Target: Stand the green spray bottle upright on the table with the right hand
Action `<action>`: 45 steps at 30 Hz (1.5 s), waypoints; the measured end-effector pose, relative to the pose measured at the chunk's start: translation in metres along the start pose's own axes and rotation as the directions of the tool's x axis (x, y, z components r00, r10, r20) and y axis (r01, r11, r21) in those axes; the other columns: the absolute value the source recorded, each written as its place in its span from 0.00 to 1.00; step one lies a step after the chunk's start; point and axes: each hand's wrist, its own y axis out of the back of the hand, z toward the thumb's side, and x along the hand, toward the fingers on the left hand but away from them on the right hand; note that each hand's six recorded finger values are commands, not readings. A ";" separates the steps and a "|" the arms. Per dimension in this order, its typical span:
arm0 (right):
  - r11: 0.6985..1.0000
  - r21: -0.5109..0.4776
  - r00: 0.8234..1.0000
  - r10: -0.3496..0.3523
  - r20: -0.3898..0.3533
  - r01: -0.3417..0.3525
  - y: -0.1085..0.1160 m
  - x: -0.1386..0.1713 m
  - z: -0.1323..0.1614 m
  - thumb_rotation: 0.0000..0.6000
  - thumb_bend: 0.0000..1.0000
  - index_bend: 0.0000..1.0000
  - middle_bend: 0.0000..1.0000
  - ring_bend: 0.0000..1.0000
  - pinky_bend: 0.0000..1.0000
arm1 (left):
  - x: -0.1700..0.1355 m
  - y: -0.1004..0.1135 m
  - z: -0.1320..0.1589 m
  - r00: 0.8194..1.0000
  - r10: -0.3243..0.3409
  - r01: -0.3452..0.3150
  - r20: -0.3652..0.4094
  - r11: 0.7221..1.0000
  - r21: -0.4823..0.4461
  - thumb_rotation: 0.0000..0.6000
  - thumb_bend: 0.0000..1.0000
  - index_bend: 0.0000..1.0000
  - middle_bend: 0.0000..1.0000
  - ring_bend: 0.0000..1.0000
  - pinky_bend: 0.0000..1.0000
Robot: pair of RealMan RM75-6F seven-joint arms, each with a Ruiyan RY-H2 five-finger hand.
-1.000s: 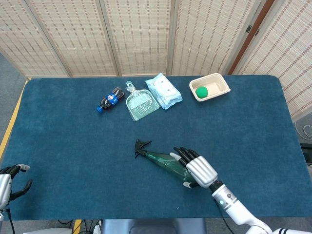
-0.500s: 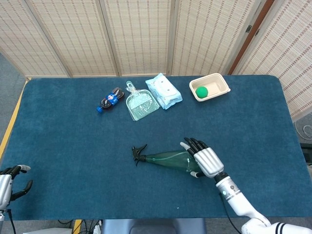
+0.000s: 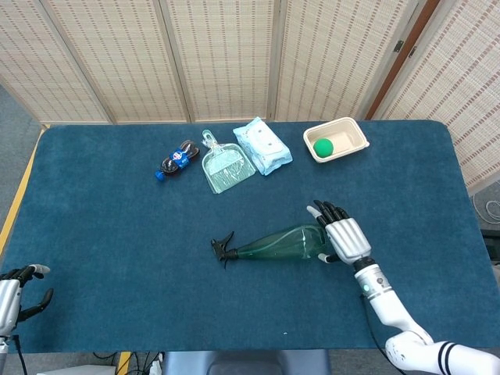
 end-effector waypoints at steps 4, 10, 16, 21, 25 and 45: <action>1.000 -0.008 1.000 0.015 -0.020 -0.015 0.005 0.005 0.004 1.00 0.00 0.00 0.00 0.00 0.16 | 0.000 -0.001 0.001 1.000 -0.001 0.001 0.003 1.000 0.001 1.00 0.30 0.38 0.46 0.42 0.46; 0.999 -0.013 0.997 0.042 -0.072 -0.043 0.018 0.013 0.018 1.00 0.00 0.00 0.00 0.00 0.16 | 0.000 -0.001 0.002 1.000 -0.002 0.002 0.004 1.000 0.003 1.00 0.30 0.38 0.46 0.42 0.46; 0.996 0.059 0.989 0.076 -0.129 -0.069 0.033 0.015 0.038 1.00 0.00 0.00 0.00 0.00 0.16 | 0.001 -0.001 0.002 1.000 -0.003 0.003 0.007 1.000 0.005 1.00 0.30 0.38 0.47 0.42 0.46; 0.985 0.146 0.979 0.116 -0.168 -0.091 0.040 0.008 0.057 1.00 0.00 0.02 0.00 0.00 0.16 | 0.003 0.000 0.002 1.000 -0.007 0.007 0.019 1.000 0.013 1.00 0.30 0.38 0.47 0.42 0.46; 0.973 0.201 0.972 0.151 -0.180 -0.114 0.042 -0.001 0.070 1.00 0.00 0.02 0.00 0.00 0.16 | 0.008 0.001 0.004 0.999 -0.018 0.016 0.044 0.999 0.032 1.00 0.30 0.38 0.47 0.42 0.46; 0.915 0.335 0.932 0.303 -0.197 -0.226 0.024 -0.040 0.129 1.00 0.00 0.08 0.04 0.00 0.16 | 0.020 0.005 0.003 0.994 -0.051 0.044 0.099 0.996 0.078 1.00 0.30 0.39 0.47 0.42 0.46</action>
